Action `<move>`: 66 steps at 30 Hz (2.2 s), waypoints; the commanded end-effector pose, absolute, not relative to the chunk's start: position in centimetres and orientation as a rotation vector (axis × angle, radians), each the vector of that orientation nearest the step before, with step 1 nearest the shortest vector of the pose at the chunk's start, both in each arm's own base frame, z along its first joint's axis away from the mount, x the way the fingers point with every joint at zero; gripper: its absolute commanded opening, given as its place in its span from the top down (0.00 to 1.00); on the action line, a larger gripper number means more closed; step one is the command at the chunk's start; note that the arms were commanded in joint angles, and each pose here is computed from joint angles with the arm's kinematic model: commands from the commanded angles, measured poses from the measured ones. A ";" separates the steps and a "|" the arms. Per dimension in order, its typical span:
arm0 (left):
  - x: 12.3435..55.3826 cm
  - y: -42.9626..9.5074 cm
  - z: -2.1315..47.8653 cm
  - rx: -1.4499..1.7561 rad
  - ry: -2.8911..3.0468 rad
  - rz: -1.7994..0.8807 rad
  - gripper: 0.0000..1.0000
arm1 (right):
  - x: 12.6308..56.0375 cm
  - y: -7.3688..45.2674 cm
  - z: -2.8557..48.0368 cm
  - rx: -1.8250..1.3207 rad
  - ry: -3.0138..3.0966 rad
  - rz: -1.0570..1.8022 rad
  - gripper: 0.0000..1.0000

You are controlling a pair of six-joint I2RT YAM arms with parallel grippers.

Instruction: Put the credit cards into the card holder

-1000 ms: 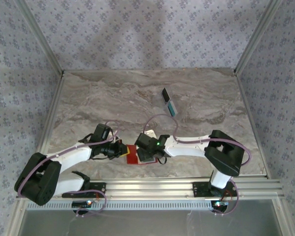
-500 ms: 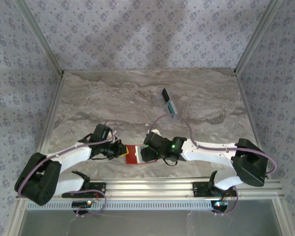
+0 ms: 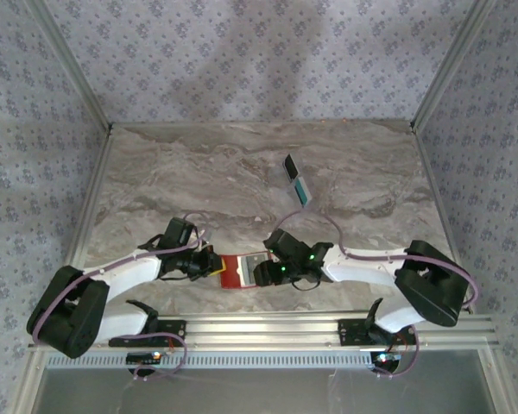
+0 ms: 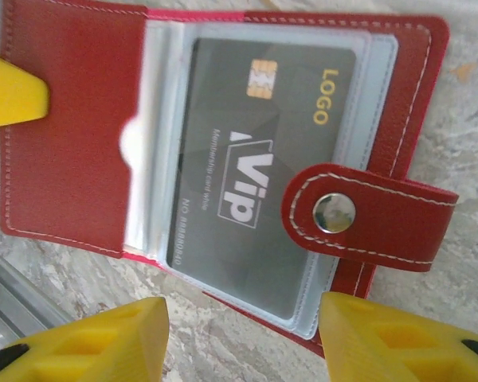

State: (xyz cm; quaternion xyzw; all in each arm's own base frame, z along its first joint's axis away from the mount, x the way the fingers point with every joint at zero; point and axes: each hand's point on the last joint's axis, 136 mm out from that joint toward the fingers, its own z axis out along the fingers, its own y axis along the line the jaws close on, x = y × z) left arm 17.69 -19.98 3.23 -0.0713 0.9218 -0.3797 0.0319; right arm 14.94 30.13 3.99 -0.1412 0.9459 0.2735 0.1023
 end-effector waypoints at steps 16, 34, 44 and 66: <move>17.3 -19.5 2.8 -0.236 2.872 -1.136 0.98 | 14.5 30.0 2.3 -0.368 2.863 0.870 0.56; 17.2 -19.4 2.9 -0.235 2.871 -1.136 0.98 | 15.3 30.5 4.6 -0.436 2.795 0.861 0.54; 17.2 -19.4 2.8 -0.238 2.875 -1.135 0.98 | 15.2 30.7 3.8 -0.445 2.814 0.864 0.60; 17.0 -19.4 2.7 -0.239 2.879 -1.135 0.98 | 14.9 32.3 4.8 -0.393 2.751 1.159 0.65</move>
